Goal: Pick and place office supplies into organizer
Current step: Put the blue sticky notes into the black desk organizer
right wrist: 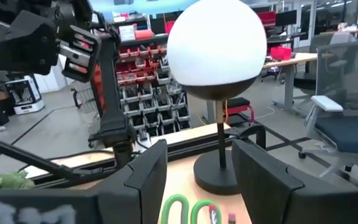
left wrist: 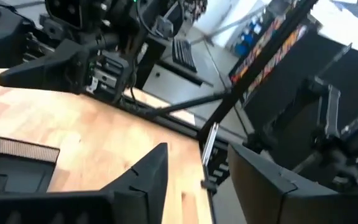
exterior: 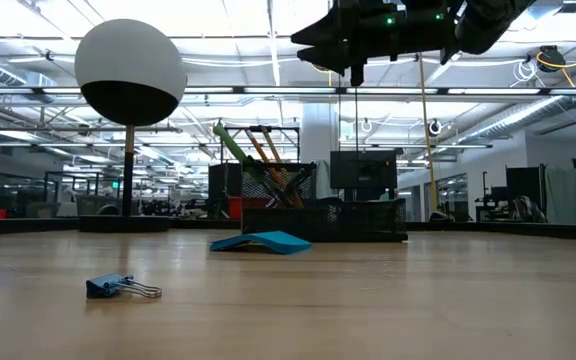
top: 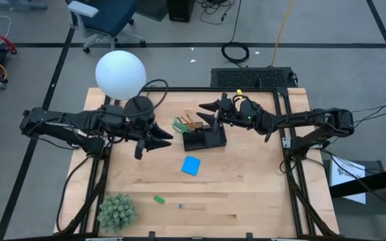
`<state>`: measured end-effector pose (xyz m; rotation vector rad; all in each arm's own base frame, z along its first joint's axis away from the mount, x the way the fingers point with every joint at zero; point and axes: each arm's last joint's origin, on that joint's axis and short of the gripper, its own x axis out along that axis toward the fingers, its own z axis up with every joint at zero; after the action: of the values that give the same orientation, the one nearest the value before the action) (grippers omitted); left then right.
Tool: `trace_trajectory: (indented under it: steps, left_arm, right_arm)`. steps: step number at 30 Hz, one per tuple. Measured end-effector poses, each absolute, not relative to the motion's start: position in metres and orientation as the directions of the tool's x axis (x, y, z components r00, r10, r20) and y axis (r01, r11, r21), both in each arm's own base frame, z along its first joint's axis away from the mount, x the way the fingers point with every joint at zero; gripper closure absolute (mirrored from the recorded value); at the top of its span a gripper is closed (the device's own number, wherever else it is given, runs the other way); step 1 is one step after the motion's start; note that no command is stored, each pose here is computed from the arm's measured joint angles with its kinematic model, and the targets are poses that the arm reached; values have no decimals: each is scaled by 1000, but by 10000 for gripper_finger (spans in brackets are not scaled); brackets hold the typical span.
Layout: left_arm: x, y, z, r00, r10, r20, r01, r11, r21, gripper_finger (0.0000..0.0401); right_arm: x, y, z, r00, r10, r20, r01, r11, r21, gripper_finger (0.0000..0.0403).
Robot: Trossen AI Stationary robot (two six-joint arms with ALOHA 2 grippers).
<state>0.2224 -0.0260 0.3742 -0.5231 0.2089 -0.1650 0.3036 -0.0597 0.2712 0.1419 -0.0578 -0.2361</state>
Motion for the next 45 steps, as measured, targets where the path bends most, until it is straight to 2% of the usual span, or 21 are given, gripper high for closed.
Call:
trace_trajectory:
  steps: [10,14,17,21,24,31,37,39,45]
  left_arm:
    - [219,-29,359,928,-207,-308,60,904,-424,135]
    - [215,-32,351,895,-202,-398,43,926,-375,114]
    - [211,-33,343,859,-185,-477,8,937,-350,113]
    - [208,-32,332,801,-168,-575,-43,941,-334,123]
    - [213,-33,327,786,-165,-595,-46,945,-322,138]
    - [240,-36,313,769,-215,-602,-25,931,-364,200]
    - [257,-49,291,691,-286,-664,11,923,-386,261]
    - [263,-56,289,700,-308,-644,45,919,-391,275]
    - [273,-68,280,690,-339,-640,86,916,-392,290]
  right_arm:
    - [305,-51,271,977,-209,43,198,964,177,229]
    - [306,-47,272,981,-191,44,174,953,250,230]
    - [306,-42,273,991,-128,46,109,949,294,231]
    - [307,-30,266,998,-50,-29,56,954,296,231]
    - [308,-16,260,997,-1,-82,23,962,271,231]
    - [307,12,250,978,91,-190,-32,956,292,232]
    - [302,23,236,935,125,-333,2,934,358,232]
    - [301,24,233,921,127,-369,18,931,364,232]
    - [300,25,231,915,128,-383,25,929,370,232]
